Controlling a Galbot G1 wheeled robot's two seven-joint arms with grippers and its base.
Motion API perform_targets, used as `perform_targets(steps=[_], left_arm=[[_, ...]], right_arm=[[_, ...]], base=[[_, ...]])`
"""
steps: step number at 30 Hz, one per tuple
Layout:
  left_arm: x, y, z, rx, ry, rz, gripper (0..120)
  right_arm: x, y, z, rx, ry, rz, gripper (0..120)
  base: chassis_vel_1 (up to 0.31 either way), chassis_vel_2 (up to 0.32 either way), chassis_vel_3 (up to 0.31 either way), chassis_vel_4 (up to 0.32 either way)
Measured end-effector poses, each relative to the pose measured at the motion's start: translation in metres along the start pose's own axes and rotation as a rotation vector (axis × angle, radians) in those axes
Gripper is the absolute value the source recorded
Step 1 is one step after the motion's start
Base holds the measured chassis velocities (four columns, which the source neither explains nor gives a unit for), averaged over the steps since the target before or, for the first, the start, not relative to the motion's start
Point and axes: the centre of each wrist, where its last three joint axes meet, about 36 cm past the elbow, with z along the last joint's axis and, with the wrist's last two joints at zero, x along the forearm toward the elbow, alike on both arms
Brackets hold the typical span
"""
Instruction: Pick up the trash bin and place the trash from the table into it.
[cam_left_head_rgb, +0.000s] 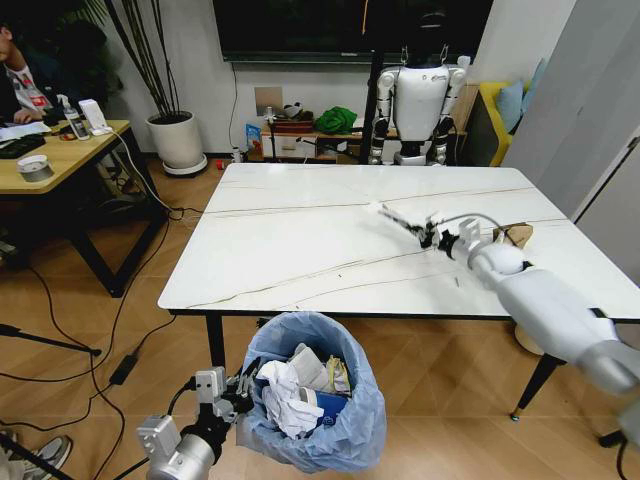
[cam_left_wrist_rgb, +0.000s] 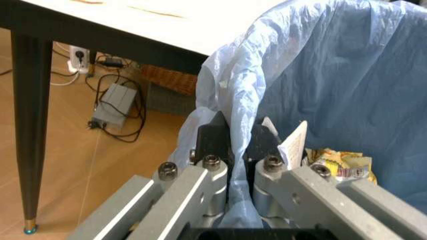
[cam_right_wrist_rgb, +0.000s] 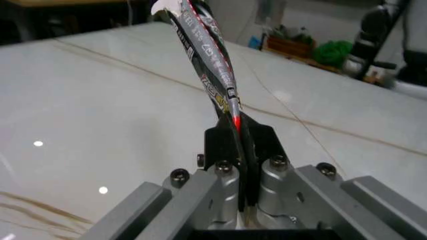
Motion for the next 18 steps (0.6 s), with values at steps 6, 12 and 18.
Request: perform_targets(steps=[6, 12, 18], left_arm=[[0.000, -0.001, -0.002, 0.005, -0.005, 0.003, 0], [0.009, -0.007, -0.005, 0.016, -0.024, -0.018, 0], [0.012, -0.010, -0.004, 0.013, -0.030, -0.029, 0]], right_arm=[[0.054, 0.034, -0.021, 0.047, -0.070, -0.115, 0], [0.085, 0.098, -0.054, 0.125, -0.152, -0.316, 0], [0.110, 0.164, -0.067, 0.184, -0.173, -0.498, 0]], base=[[0.000, 0.000, 0.000, 0.000], [0.000, 0.000, 0.000, 0.000], [0.000, 0.000, 0.000, 0.000]])
